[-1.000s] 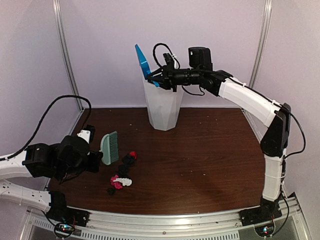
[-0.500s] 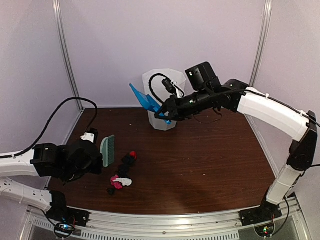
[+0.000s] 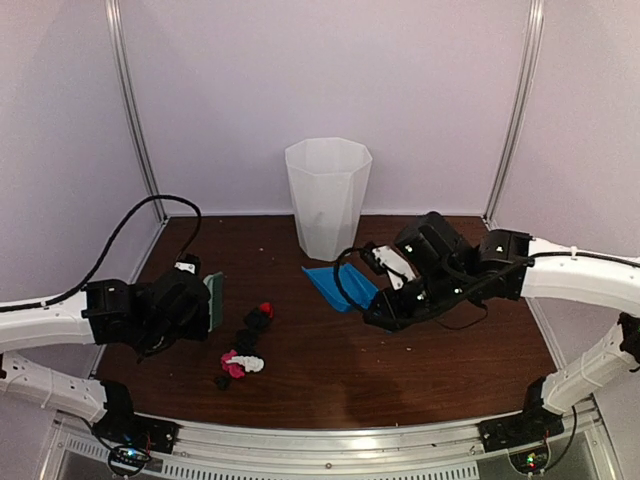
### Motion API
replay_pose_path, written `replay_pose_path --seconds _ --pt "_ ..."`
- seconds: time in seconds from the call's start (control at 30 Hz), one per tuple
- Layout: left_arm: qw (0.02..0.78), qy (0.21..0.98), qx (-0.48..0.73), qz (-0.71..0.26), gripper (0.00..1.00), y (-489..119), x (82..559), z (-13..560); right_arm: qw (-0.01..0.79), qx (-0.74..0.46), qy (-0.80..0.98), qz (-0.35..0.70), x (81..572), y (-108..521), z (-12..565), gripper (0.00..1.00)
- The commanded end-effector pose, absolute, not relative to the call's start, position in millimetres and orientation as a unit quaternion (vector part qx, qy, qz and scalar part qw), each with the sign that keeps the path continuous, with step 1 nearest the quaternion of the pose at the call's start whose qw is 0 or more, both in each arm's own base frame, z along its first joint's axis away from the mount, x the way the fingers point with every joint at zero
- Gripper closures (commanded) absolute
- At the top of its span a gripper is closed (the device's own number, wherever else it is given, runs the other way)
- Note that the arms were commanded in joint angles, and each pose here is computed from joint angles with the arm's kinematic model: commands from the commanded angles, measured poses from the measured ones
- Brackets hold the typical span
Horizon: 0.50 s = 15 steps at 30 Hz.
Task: Sweep away the paper scraps from the table
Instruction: Sweep the paper scraps from the center of the board.
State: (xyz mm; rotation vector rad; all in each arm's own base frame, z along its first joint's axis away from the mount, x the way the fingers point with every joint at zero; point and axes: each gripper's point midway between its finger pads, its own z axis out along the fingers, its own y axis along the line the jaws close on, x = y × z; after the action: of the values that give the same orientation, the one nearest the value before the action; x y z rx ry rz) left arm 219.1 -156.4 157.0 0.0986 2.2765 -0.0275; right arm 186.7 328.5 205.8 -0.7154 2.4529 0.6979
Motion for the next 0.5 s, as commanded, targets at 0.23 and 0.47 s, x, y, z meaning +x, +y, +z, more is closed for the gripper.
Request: replay_pose_path --seconds 0.23,0.47 --pt "0.39 0.916 0.081 -0.041 1.0 -197.4 239.0 135.7 0.217 -0.264 0.93 0.137 149.3 283.9 143.4 1.0" --pt "0.369 0.92 0.119 -0.056 1.0 -226.7 246.7 120.7 0.192 -0.271 0.936 0.117 130.2 266.2 116.8 1.0"
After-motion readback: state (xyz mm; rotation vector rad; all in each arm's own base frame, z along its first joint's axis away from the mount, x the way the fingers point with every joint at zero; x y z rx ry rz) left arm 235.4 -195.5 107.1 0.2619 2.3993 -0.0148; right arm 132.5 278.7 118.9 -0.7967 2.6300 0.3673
